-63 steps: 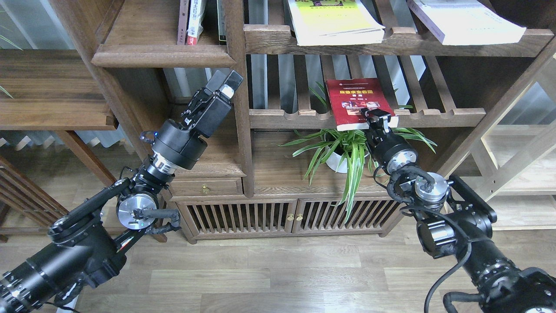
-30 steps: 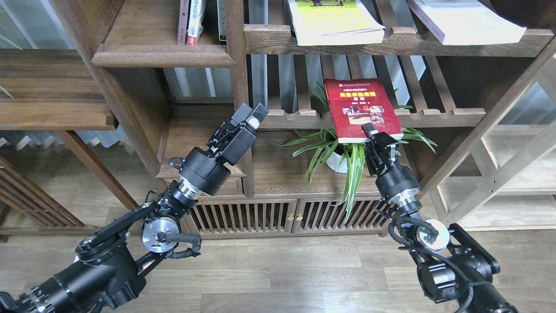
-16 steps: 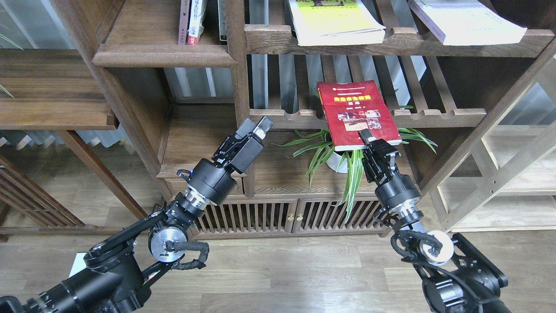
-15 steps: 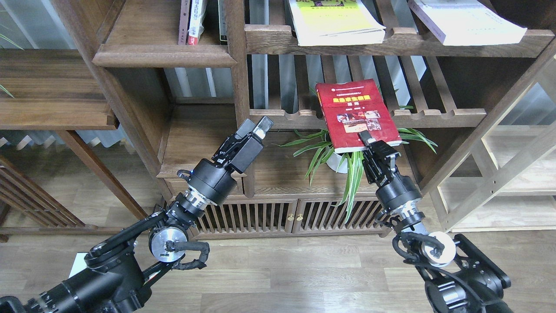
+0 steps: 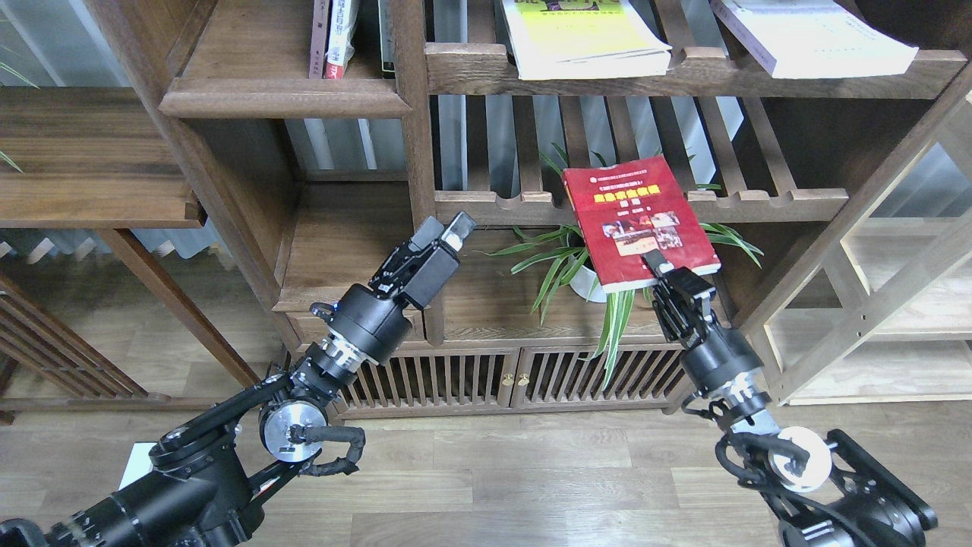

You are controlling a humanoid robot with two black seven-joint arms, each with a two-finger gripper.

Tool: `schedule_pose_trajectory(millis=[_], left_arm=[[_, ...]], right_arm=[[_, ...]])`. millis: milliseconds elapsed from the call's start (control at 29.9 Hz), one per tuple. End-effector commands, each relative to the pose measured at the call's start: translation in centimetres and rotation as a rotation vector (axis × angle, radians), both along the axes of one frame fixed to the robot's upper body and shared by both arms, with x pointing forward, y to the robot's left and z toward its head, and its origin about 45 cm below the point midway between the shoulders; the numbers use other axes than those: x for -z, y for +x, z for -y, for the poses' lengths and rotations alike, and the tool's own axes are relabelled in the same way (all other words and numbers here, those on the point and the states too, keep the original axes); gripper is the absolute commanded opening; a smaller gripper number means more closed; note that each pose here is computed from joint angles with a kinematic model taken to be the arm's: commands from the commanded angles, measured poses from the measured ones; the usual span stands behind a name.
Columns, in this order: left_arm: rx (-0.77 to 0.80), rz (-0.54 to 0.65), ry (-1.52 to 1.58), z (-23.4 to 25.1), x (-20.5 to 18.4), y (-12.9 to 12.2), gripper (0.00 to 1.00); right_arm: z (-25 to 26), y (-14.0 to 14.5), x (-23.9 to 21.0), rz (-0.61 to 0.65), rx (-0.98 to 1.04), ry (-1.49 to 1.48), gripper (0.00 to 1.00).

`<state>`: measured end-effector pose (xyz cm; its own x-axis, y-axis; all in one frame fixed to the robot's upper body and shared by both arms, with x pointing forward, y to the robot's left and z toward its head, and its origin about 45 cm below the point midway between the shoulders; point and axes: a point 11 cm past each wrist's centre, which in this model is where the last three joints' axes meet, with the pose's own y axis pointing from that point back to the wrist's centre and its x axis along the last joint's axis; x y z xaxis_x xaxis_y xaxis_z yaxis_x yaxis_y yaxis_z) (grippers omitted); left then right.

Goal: Organize books on shelf
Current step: 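Tilt the red book outward off the shelf with the right gripper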

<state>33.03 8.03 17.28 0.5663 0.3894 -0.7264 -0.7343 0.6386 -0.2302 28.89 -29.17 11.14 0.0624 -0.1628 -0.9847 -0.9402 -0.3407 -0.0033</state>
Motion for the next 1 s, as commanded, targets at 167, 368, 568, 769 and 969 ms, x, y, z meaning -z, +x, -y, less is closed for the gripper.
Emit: schedule_pose_trajectory(millis=[167, 368, 568, 769, 969], left_arm=[[0.014, -0.022, 0.018, 1.0, 1.0, -0.3, 1.00], [-0.005, -0.059, 0.008, 0.9, 1.8, -0.1, 0.99], [-0.039, -0.158, -0.072, 0.5, 1.9, 0.7, 1.00], [0.012, -0.205, -0.033, 0.8, 2.8, 0.2, 1.00], [0.033, -0.232, -0.016, 0.9, 3.3, 0.1, 0.99]], right_arm=[[-0.3, -3.6, -0.8, 0.001, -0.011, 0.041, 0.00], [0.0, -5.7, 0.4, -0.047, -0.014, 0.024, 0.00], [-0.5, -6.6, 1.1, -0.072, -0.017, 0.031, 0.00], [-1.7, -4.6, -0.2, -0.016, -0.031, 0.057, 0.00], [-3.6, -3.9, -0.5, 0.000, -0.080, 0.070, 0.00]])
